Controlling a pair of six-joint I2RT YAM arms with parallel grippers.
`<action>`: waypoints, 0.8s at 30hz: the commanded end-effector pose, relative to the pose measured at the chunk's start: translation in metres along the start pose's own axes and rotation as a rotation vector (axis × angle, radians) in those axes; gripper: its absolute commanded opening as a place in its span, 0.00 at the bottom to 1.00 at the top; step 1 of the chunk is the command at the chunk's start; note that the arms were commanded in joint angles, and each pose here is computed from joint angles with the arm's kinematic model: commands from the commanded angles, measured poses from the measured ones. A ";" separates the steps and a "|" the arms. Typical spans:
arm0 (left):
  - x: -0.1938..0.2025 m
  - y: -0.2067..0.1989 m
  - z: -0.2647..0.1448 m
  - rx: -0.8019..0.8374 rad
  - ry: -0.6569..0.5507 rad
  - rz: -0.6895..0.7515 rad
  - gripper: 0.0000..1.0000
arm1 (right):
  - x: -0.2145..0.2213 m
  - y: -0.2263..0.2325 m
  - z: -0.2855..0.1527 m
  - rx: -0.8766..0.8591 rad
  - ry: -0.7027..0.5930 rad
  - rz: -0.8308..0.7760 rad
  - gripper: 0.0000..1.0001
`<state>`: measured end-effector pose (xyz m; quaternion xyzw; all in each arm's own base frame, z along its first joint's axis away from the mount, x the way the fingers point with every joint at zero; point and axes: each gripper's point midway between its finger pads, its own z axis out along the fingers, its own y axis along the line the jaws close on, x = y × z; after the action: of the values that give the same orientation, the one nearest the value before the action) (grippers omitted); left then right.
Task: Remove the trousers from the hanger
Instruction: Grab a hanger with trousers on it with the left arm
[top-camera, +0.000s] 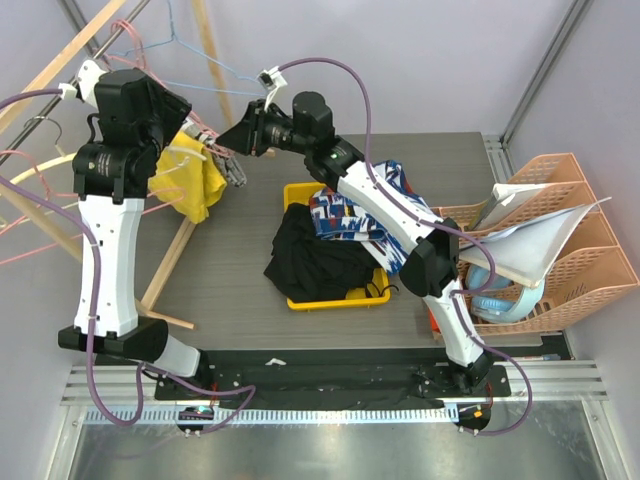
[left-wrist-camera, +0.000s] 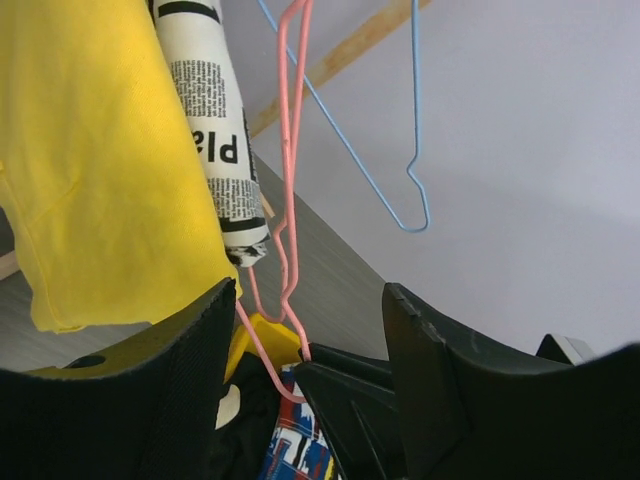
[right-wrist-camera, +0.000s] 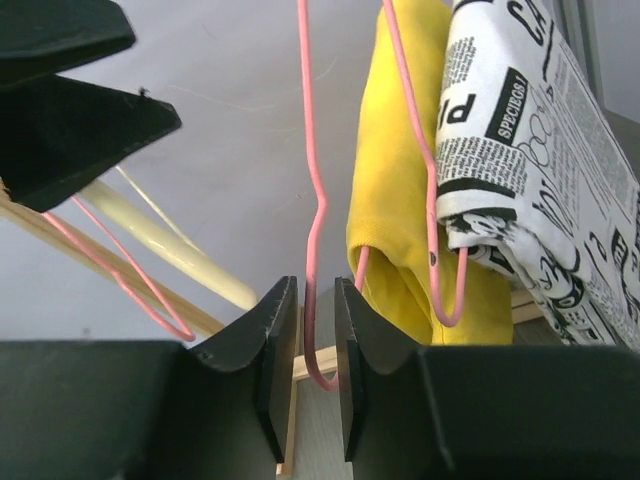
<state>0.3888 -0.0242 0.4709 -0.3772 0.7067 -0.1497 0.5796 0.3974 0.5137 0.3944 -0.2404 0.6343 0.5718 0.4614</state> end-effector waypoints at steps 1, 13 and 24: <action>-0.010 0.015 -0.012 -0.073 -0.033 -0.038 0.63 | -0.035 0.037 -0.001 -0.113 -0.095 -0.055 0.28; 0.008 0.018 0.021 -0.093 0.002 -0.195 0.62 | -0.019 0.044 0.001 -0.181 -0.047 -0.030 0.26; 0.011 0.012 0.035 -0.065 -0.005 -0.203 0.55 | -0.018 0.068 -0.002 -0.267 -0.033 -0.002 0.01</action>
<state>0.4062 -0.0136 0.4441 -0.4623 0.6766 -0.1671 0.5482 0.3817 0.5250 0.3955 -0.2589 0.6086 0.6148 0.4297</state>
